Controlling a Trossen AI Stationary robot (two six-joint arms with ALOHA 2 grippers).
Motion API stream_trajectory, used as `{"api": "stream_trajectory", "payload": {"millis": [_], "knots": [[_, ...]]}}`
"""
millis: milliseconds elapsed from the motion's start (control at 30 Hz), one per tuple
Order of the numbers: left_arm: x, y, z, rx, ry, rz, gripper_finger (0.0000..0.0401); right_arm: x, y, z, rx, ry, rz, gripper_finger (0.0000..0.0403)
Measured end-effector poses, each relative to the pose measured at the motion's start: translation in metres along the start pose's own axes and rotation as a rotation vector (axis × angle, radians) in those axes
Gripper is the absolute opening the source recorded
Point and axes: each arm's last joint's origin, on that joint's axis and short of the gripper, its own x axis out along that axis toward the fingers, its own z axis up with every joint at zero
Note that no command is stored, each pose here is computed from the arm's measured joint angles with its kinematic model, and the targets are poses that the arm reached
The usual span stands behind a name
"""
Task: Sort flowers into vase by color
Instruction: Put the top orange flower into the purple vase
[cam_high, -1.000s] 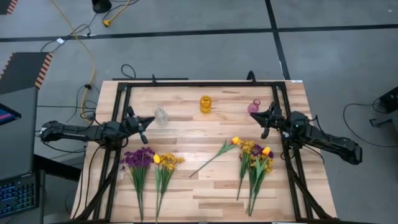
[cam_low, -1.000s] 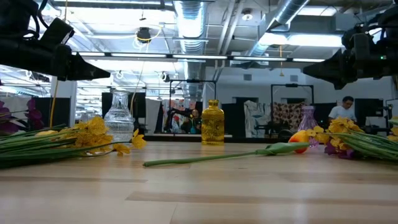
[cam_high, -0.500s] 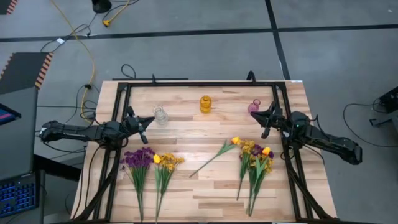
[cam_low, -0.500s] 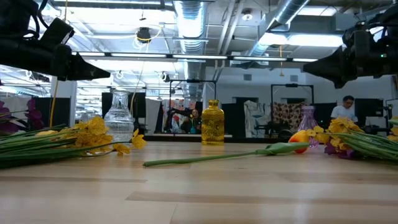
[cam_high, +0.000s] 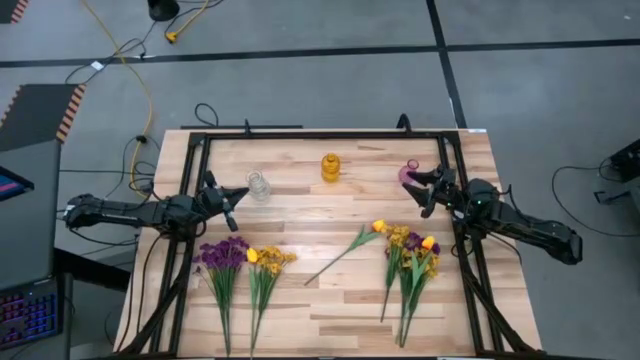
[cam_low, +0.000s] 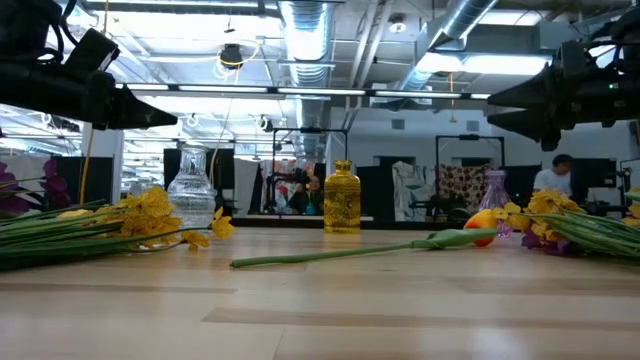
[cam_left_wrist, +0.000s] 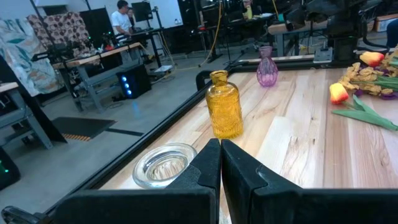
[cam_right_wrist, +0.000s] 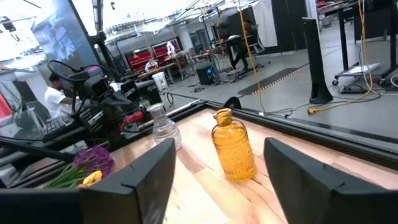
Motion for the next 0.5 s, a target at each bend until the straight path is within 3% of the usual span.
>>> {"api": "stream_trajectory", "payload": {"millis": [367, 500], "knots": [[0.000, 0.000, 0.000, -0.023, 0.000, 0.000, 0.0000, 0.000, 0.001, 0.002, 0.002, -0.013, 0.004, 0.0295], [0.000, 0.000, 0.000, -0.059, 0.000, 0.000, 0.0000, -0.003, 0.007, 0.017, 0.010, -0.056, 0.041, 0.0295]]}}
